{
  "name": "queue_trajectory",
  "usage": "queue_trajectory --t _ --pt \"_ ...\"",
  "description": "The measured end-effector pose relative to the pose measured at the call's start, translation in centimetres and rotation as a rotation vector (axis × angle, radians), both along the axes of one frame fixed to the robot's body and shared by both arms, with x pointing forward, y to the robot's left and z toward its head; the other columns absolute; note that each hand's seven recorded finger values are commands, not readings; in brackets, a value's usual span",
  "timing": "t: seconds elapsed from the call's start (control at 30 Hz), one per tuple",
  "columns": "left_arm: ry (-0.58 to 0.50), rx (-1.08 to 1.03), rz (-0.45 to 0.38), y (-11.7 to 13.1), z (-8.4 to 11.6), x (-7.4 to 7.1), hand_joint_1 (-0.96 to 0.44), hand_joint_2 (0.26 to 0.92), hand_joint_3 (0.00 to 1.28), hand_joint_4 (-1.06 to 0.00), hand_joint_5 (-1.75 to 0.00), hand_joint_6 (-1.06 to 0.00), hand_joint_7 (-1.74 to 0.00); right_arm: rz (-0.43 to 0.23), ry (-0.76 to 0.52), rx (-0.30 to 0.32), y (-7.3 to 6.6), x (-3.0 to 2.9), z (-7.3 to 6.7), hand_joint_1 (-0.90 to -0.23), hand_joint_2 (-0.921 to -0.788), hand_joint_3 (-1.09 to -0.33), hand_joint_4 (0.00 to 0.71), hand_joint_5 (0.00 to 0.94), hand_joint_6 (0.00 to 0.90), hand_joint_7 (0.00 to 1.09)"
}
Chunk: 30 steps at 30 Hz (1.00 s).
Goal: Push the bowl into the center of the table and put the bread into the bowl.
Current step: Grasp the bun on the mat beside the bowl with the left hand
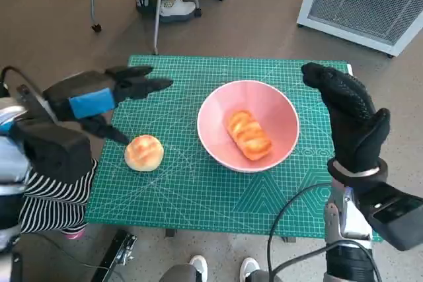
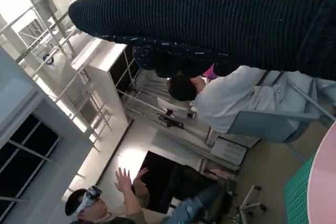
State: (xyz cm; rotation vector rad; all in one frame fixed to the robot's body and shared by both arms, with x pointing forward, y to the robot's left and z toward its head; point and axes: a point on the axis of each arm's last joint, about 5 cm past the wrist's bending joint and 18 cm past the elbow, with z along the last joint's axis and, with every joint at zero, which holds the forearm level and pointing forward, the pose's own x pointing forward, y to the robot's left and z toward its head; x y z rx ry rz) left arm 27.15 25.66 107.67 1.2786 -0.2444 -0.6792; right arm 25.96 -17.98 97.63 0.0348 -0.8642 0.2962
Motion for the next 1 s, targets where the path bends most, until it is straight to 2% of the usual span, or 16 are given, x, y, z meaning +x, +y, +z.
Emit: queue_trajectory --t 0.47,0.83,1.0 --pt "0.111 0.004 0.038 0.3 -2.2 0.3 -0.16 0.711 0.00 -0.11 0.00 -0.25 -0.01 0.014 0.005 -0.013 0.0 0.16 -0.1 -0.670 -0.921 -0.693 0.142 0.000 0.050 0.44" --pt "0.249 -0.002 0.080 0.3 -5.5 1.3 -0.13 0.725 0.01 -0.12 0.00 -0.28 -0.01 0.021 0.004 -0.016 -0.2 0.17 0.0 -0.669 -0.921 -0.695 0.140 0.000 0.048 0.44" --pt "0.302 0.013 0.104 0.3 -7.2 1.7 -0.07 0.728 0.01 -0.16 -0.01 -0.31 -0.02 0.025 0.005 -0.011 -0.3 0.16 0.0 -0.669 -0.921 -0.696 0.139 0.000 0.046 0.44"
